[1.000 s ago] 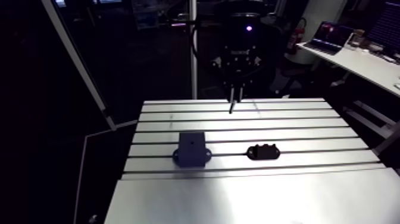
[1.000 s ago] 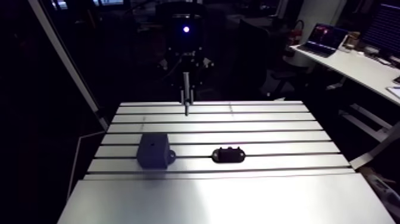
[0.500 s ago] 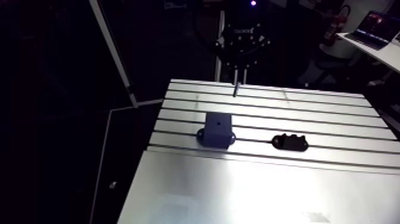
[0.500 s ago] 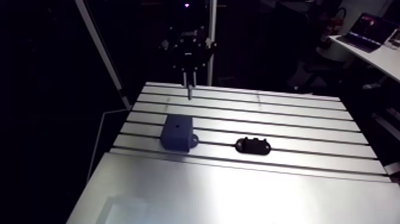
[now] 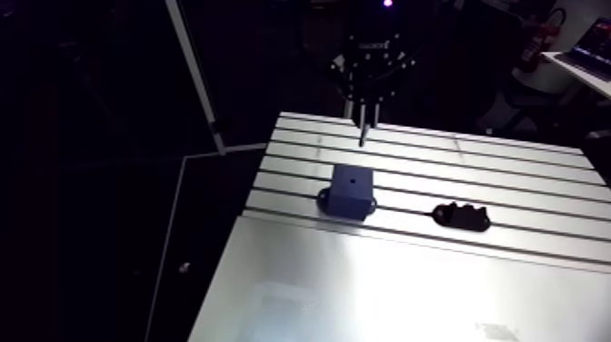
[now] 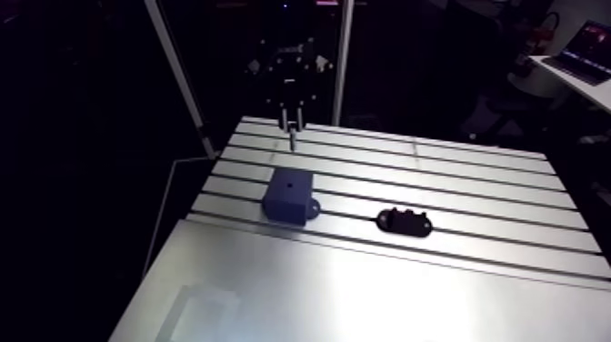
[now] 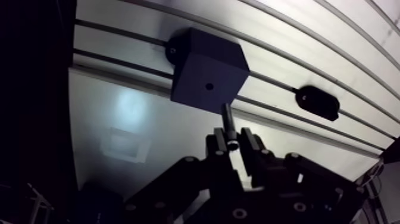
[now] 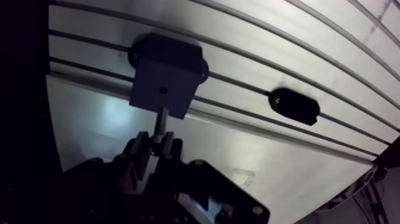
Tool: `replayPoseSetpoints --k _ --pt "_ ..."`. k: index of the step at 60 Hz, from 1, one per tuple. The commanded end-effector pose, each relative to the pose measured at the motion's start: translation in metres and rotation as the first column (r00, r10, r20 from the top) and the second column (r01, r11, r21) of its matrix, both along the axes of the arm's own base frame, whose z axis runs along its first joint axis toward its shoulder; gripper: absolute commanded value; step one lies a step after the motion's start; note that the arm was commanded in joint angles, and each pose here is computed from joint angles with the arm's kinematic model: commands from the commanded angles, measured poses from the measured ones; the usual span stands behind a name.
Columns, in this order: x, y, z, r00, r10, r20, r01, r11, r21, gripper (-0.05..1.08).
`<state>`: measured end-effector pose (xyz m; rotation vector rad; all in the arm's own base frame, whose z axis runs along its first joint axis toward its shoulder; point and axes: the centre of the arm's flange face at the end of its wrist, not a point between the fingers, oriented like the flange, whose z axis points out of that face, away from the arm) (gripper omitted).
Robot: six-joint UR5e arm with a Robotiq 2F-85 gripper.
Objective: Pick up the M10 bolt and insert it into the hole until fully seated.
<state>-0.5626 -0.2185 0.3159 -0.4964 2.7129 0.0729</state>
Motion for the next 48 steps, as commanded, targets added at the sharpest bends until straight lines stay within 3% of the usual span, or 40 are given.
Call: replayPoseSetpoints --k 1,12,48 --pt "0.006 -0.01 -0.002 1.0 0.012 0.003 -0.012 1.0 0.004 1.08" --pt "0.009 -0.009 -0.012 1.0 -0.004 0.018 0.004 1.0 0.015 1.08" --pt "0.017 -0.007 -0.026 0.999 -0.009 0.04 0.008 1.0 0.021 1.08"
